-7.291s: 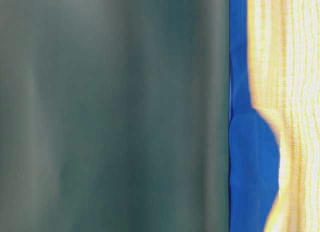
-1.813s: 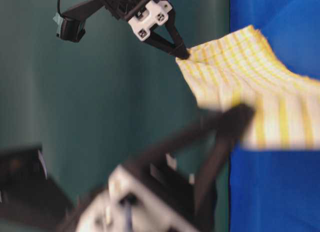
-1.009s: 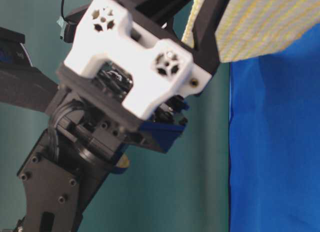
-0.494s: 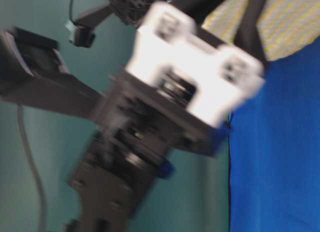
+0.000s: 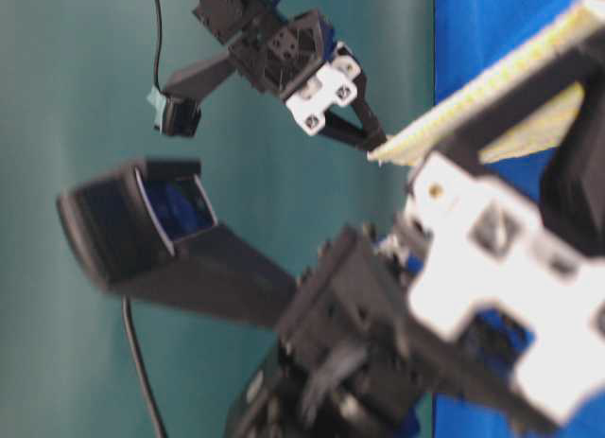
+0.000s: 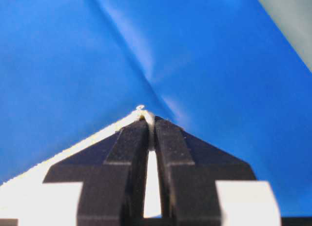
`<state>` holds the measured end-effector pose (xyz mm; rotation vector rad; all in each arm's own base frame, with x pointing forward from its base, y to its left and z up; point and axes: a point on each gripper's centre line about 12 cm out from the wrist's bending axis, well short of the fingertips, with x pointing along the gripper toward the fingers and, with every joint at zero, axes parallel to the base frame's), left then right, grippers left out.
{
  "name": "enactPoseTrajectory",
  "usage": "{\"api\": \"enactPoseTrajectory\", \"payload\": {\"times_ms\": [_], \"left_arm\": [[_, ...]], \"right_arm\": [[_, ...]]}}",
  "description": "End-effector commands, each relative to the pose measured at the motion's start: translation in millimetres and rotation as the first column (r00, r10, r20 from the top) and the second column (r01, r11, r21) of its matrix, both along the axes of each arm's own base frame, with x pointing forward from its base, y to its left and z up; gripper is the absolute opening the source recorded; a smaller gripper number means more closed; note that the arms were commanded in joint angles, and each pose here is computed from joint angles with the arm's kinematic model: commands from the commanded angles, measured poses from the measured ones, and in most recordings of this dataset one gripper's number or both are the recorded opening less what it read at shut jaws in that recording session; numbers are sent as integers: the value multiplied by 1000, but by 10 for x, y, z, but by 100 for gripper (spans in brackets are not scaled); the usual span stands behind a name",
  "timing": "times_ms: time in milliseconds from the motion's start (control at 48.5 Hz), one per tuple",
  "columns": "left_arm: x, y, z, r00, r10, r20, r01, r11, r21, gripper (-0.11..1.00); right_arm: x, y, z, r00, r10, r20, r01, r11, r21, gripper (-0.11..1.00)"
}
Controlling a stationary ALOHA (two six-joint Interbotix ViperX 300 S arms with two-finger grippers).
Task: Fold the yellow towel.
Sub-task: 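Lift the strip and rotate it to lie vertically, right gripper at top, then lay the strip down vertically and open both grippers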
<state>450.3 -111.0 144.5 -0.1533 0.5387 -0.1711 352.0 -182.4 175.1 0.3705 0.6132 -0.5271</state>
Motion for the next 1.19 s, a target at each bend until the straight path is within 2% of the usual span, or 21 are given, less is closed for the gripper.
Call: {"api": "enactPoseTrajectory", "payload": {"times_ms": [0, 309, 618, 700, 865, 927, 1009, 1112, 1174], "left_arm": [[-71, -53, 229, 998, -13, 53, 14, 1000, -14, 5], [-323, -110, 150, 999, -39, 17, 39, 999, -7, 5], [-361, -99, 99, 999, -38, -3, 38, 999, -5, 6], [-369, -83, 82, 999, -35, -9, 35, 999, -4, 13], [-389, -71, 68, 999, -34, -16, 34, 999, -2, 38], [-408, -66, 63, 999, -34, -25, 34, 999, 0, 50], [-475, -36, 67, 997, -34, -64, 34, 999, 11, 62], [-619, 25, 143, 991, -29, -134, 32, 999, 24, 69], [-733, 66, 209, 985, -28, -169, 34, 999, 33, 69]], "right_arm": [[155, -4, 121, 999, 18, 37, -18, 1000, -22, 2], [429, 81, 39, 997, 64, 34, -63, 998, -21, 2], [454, 84, -39, 998, 67, 19, -66, 998, -14, 2], [455, 83, -44, 998, 66, 19, -65, 998, -13, 2], [470, 90, -45, 997, 71, 23, -70, 997, -19, 4], [472, 104, -50, 997, 75, 21, -74, 997, -20, 16], [468, 113, -45, 997, 75, 21, -74, 997, -16, 40], [433, 128, -13, 997, 75, 25, -74, 997, -19, 72], [397, 137, 42, 997, 73, 34, -72, 997, -24, 80]]}}
